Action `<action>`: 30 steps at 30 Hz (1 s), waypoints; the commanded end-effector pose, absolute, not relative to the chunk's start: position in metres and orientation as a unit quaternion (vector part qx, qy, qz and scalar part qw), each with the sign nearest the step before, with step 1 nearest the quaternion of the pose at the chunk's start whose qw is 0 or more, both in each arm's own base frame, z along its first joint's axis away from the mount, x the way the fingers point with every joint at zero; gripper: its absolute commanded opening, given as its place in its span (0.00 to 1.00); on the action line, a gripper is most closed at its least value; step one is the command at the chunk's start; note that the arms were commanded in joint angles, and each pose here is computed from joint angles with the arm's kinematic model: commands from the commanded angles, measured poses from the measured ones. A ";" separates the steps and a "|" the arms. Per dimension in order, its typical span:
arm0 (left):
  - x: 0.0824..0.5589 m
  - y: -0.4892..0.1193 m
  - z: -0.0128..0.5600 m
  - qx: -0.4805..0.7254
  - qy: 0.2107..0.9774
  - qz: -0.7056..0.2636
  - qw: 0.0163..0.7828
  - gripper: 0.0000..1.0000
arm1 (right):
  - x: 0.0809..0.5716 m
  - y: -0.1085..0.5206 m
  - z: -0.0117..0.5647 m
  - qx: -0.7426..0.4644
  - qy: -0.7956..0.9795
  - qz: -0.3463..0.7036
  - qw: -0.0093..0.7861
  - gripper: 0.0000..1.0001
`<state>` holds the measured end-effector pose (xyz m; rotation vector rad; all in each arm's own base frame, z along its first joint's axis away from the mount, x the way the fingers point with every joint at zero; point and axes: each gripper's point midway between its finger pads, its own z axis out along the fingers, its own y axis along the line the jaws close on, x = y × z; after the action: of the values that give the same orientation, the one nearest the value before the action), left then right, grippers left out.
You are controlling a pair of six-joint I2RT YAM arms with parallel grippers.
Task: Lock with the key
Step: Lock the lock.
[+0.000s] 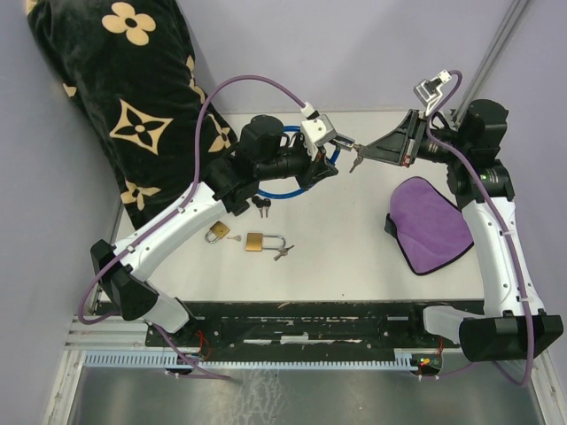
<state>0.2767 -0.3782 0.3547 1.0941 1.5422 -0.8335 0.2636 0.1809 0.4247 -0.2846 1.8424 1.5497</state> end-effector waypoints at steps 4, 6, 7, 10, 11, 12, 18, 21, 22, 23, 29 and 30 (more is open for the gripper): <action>0.273 -0.378 0.400 0.455 0.587 -0.356 0.567 0.03 | 0.267 0.184 0.433 -0.124 0.705 0.592 0.370 0.19; 0.274 -0.378 0.400 0.454 0.588 -0.355 0.567 0.03 | 0.267 0.183 0.432 -0.128 0.708 0.586 0.374 0.14; 0.274 -0.378 0.400 0.454 0.588 -0.355 0.567 0.03 | 0.267 0.183 0.431 -0.131 0.710 0.579 0.377 0.12; 0.272 -0.380 0.398 0.455 0.591 -0.361 0.560 0.03 | 0.269 0.181 0.424 -0.167 0.720 0.537 0.406 0.07; 0.272 -0.381 0.397 0.456 0.593 -0.365 0.554 0.03 | 0.268 0.180 0.421 -0.185 0.724 0.514 0.420 0.05; 0.271 -0.382 0.396 0.456 0.595 -0.369 0.549 0.03 | 0.267 0.180 0.418 -0.204 0.729 0.491 0.430 0.03; 0.269 -0.385 0.393 0.441 0.606 -0.428 0.504 0.03 | 0.263 0.172 0.411 -0.338 0.709 0.353 0.508 0.02; 0.269 -0.386 0.392 0.435 0.610 -0.458 0.478 0.03 | 0.264 0.163 0.408 -0.416 0.677 0.268 0.545 0.02; 0.270 -0.387 0.390 0.433 0.613 -0.465 0.470 0.03 | 0.263 0.162 0.407 -0.446 0.664 0.245 0.548 0.02; 0.271 -0.388 0.389 0.430 0.616 -0.472 0.462 0.03 | 0.262 0.161 0.406 -0.478 0.648 0.220 0.550 0.02; 0.278 -0.395 0.379 0.411 0.636 -0.502 0.418 0.03 | 0.272 0.152 0.406 -0.555 0.610 0.104 0.555 0.02; 0.281 -0.395 0.378 0.405 0.640 -0.506 0.413 0.03 | 0.273 0.150 0.408 -0.561 0.607 0.091 0.556 0.02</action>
<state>0.2755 -0.3926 0.3321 1.0880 1.6956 -1.1733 0.2711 0.1668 0.4012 -1.1616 1.5333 0.4787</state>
